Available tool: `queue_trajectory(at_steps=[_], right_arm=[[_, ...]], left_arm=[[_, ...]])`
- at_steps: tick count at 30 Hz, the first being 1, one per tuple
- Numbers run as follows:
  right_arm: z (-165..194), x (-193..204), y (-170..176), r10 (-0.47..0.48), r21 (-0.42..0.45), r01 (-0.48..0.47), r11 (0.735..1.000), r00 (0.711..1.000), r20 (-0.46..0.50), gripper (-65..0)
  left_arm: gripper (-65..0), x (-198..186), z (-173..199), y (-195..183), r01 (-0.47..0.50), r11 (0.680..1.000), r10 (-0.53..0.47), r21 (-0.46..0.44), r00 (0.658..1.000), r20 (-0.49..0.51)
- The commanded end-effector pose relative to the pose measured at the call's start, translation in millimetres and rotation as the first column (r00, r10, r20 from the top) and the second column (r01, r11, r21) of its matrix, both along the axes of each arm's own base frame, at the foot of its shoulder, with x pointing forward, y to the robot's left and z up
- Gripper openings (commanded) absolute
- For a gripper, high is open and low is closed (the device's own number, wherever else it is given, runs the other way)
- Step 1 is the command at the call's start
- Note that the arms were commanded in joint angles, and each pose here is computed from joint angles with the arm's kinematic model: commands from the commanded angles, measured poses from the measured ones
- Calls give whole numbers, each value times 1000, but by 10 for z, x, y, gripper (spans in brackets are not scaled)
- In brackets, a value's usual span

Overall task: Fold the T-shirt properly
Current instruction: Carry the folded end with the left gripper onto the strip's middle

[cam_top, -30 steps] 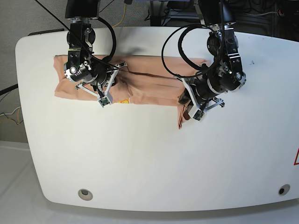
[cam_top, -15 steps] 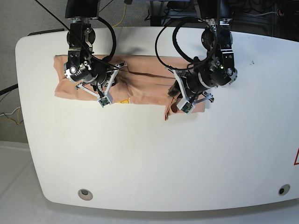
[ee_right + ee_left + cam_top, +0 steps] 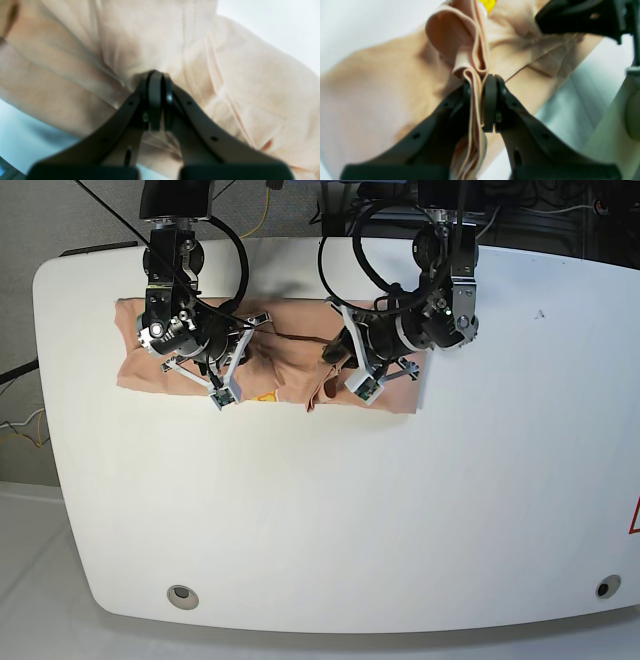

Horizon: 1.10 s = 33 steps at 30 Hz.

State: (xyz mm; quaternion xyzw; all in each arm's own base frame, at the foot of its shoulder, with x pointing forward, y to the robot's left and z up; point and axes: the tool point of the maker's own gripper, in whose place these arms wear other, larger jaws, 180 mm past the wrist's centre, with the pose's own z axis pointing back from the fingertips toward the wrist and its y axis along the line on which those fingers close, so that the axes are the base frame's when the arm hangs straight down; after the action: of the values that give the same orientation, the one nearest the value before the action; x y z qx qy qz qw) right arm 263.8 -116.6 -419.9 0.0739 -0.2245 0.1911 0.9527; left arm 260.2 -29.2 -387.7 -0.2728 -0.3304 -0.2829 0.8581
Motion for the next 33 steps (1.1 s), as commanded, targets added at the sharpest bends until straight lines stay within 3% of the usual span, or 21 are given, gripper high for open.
queue_trajectory(at_steps=[1, 16, 18, 24, 27, 33], right_arm=[[-1, -18, -25, -1, -11, 1, 1000, 1000, -12, -650], [-5, -24, -25, -1, -11, 1, 1000, 1000, -14, -650], [-5, -24, -25, -1, -11, 1, 1000, 1000, -14, -650], [-5, -24, -25, -1, -11, 1, 1000, 1000, -14, -650], [-5, -25, -24, 0, -11, 0, 1000, 1000, -14, -650], [-5, -25, -24, 0, -11, 0, 1000, 1000, -14, -650]], left_arm=[[-627, 96, 123, -80, -11, 998, 14, -64, 999, 45], [-620, 105, 62, -127, -27, 994, 32, -109, 999, 40], [-589, 107, 66, -126, -27, 994, 32, -109, 999, 42], [-367, 111, 75, -128, -28, 993, 33, -112, 998, 44], [-289, 116, 90, -130, -28, 993, 34, -116, 998, 48], [-262, 119, 102, -135, -27, 993, 33, -118, 998, 51]])
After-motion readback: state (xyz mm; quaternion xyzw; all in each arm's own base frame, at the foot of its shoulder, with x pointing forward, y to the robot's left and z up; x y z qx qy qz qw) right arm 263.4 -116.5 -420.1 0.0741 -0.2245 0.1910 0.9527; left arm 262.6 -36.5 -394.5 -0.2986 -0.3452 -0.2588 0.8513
